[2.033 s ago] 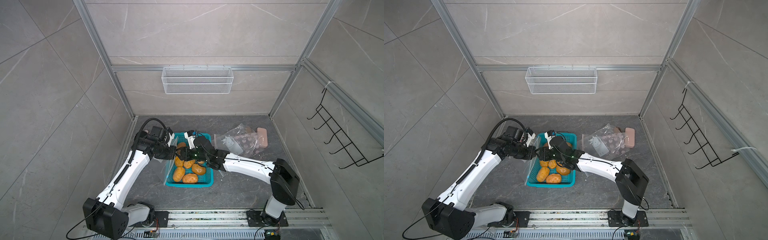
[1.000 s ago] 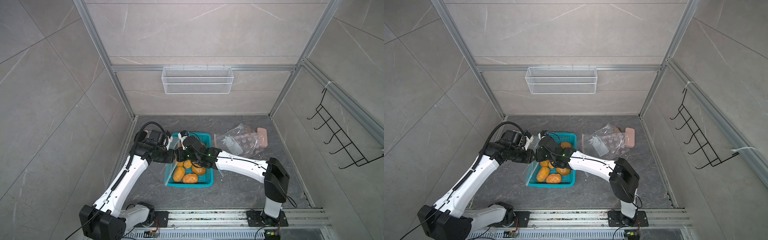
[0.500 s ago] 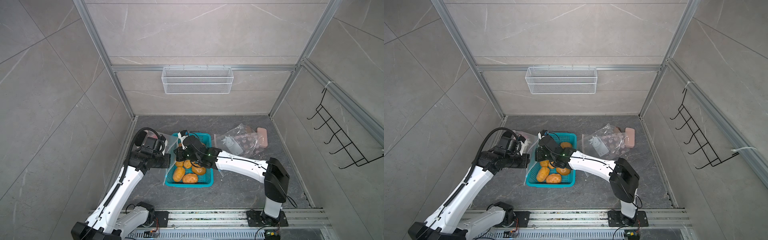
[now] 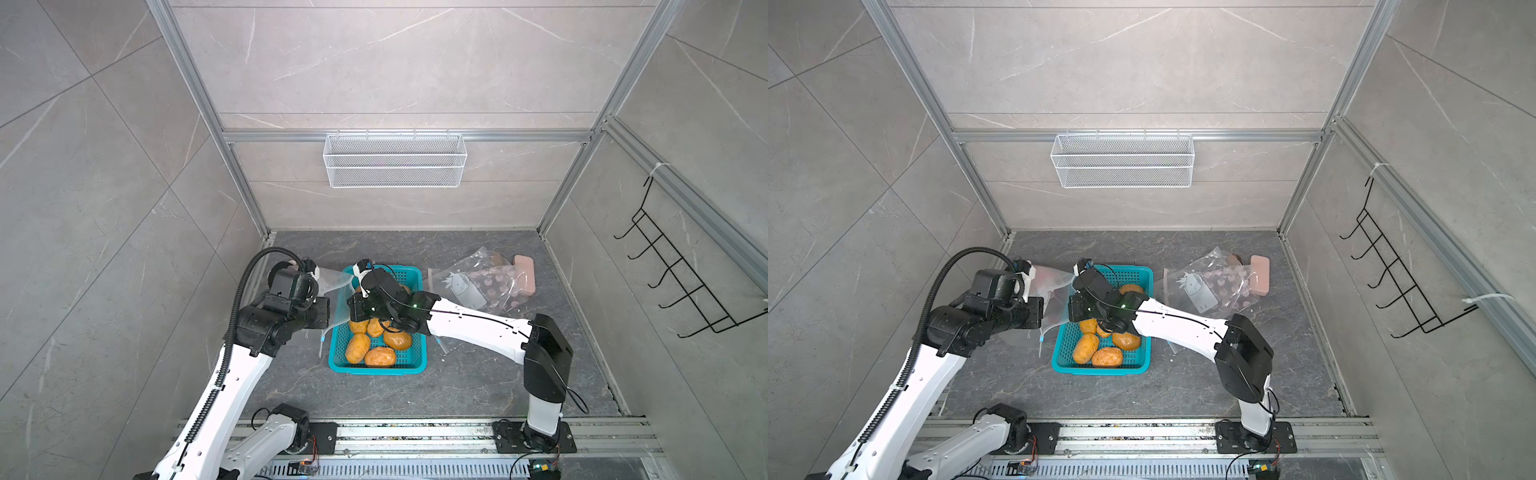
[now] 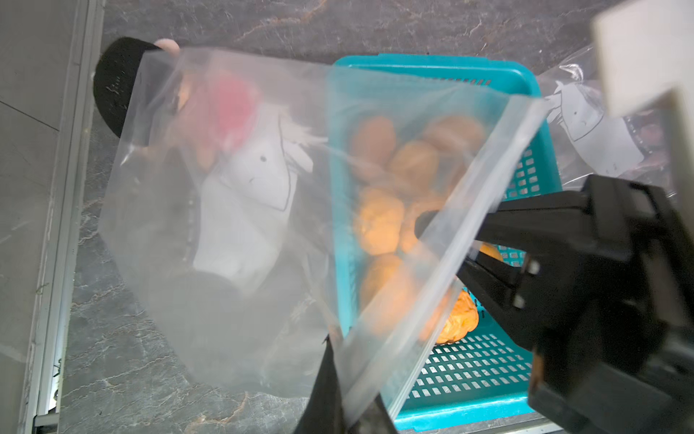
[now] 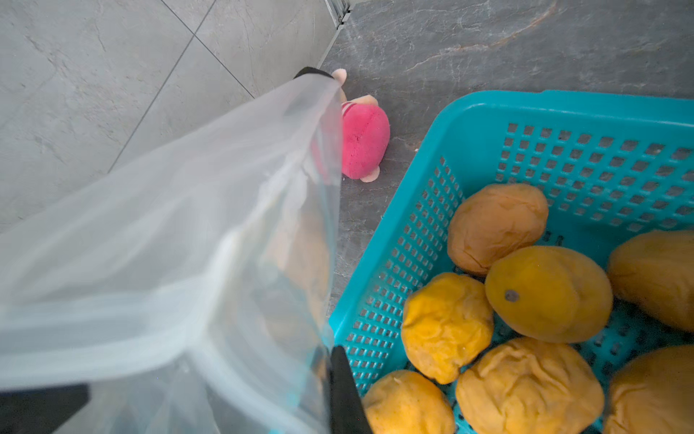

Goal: Put the potatoes into a zipper bag and zip it
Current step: Open the zipper of the food storage bag.

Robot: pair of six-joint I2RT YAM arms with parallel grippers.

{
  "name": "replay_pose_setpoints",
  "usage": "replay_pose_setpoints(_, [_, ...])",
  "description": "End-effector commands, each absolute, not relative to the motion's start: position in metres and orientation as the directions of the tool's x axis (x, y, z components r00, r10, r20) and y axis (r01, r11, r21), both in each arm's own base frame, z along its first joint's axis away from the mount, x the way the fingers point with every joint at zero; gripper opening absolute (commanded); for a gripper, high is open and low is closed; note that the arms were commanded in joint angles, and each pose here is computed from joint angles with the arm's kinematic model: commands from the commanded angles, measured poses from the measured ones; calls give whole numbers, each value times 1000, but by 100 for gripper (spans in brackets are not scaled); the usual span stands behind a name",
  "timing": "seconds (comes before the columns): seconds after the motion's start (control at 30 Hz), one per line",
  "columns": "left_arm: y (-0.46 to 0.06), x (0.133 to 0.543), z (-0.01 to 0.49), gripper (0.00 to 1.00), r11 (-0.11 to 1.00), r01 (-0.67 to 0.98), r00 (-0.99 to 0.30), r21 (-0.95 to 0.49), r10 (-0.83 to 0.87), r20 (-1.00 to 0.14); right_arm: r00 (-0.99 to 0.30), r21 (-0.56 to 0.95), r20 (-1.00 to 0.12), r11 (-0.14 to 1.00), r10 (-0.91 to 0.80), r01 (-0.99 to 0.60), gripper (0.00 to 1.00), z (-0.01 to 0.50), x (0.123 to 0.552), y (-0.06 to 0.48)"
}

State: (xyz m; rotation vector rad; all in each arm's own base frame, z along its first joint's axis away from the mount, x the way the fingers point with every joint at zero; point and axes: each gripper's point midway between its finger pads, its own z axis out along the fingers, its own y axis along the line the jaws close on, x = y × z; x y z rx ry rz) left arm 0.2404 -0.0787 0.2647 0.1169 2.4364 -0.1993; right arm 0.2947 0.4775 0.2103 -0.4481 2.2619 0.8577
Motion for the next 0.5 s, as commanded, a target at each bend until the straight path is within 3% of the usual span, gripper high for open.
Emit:
replay_pose_setpoints(0.0, [-71, 241, 280, 0, 990, 110, -744, -88, 24, -667, -706, 371, -691, 762, -155, -531, 4, 199, 298, 473])
replay_pose_setpoints(0.27, [-71, 256, 278, 0, 992, 95, -707, -79, 11, -707, -701, 358, -678, 734, -221, -577, 10, 193, 293, 484])
replay_pose_setpoints(0.47, [-78, 268, 268, 0, 990, 106, -682, -94, 4, -731, -696, 341, -671, 726, -257, -597, 23, 186, 292, 486])
